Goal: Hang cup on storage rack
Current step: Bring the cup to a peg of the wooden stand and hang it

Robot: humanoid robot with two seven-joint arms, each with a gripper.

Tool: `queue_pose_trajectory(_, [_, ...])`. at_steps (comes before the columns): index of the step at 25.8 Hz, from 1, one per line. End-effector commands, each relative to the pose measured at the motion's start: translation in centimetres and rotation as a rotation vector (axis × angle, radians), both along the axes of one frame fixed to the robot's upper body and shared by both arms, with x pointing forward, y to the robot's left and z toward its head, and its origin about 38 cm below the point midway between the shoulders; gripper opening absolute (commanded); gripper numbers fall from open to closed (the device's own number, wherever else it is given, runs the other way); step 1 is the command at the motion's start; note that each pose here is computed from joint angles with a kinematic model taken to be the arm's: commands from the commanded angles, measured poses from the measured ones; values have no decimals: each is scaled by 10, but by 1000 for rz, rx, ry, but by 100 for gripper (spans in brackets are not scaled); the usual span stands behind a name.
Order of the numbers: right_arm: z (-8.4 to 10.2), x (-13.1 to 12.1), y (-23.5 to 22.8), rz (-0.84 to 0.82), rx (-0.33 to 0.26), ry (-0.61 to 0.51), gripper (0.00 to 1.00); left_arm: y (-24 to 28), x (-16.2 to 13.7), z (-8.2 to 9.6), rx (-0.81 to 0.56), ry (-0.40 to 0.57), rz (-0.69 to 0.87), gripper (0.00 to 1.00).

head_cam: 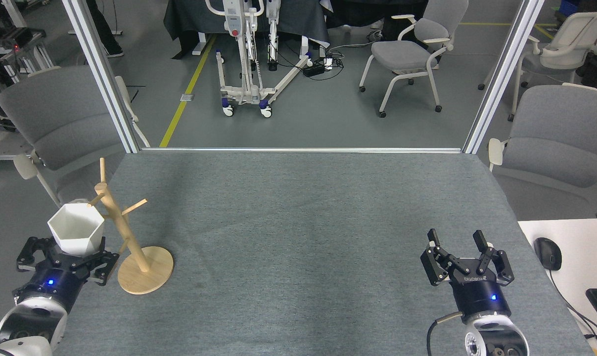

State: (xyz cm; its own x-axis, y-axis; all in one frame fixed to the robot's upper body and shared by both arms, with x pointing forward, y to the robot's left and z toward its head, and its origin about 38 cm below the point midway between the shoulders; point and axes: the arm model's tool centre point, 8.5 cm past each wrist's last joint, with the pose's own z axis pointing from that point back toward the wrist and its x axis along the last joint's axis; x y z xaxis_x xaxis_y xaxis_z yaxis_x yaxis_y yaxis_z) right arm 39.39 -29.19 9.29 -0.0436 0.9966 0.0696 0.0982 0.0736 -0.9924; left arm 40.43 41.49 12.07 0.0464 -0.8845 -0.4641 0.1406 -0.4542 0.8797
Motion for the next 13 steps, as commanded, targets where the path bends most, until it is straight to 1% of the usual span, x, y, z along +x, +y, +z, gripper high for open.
queue_pose_trajectory(1, [0,0,-3,-5,-3,-1,99,-2,1,-3,18,16,-3,0])
queue_pose_trajectory(2, [0,0,-3,-5,-2,1,99,-2,1,-4,17,18,-2,0])
queue_pose_trajectory(3, [-1,0,-3,-5,-2,2,99,-3,1,-4,15,17,-2,4])
queue_pose_trajectory(4, [-1,0,-2,-5,0,4,99,-2,1,-4,14,18,-1,28])
queue_pose_trajectory(5, [-1,0,-2,-5,0,4,99,-2,1,-4,14,17,1,47])
queue_pose_trajectory(8, [-1,0,-2,-6,2,5,99,1,1,-2,15,-7,34,83])
queue_pose_trajectory(9, [-1,0,-2,-5,2,4,99,1,1,-2,13,-16,41,94])
queue_pose_trajectory(11, [-2,0,0,-4,6,5,99,-2,1,-5,1,-21,42,96])
queue_pose_trajectory(13, [-2,0,-1,-3,3,6,99,-5,1,-7,-7,-19,39,97])
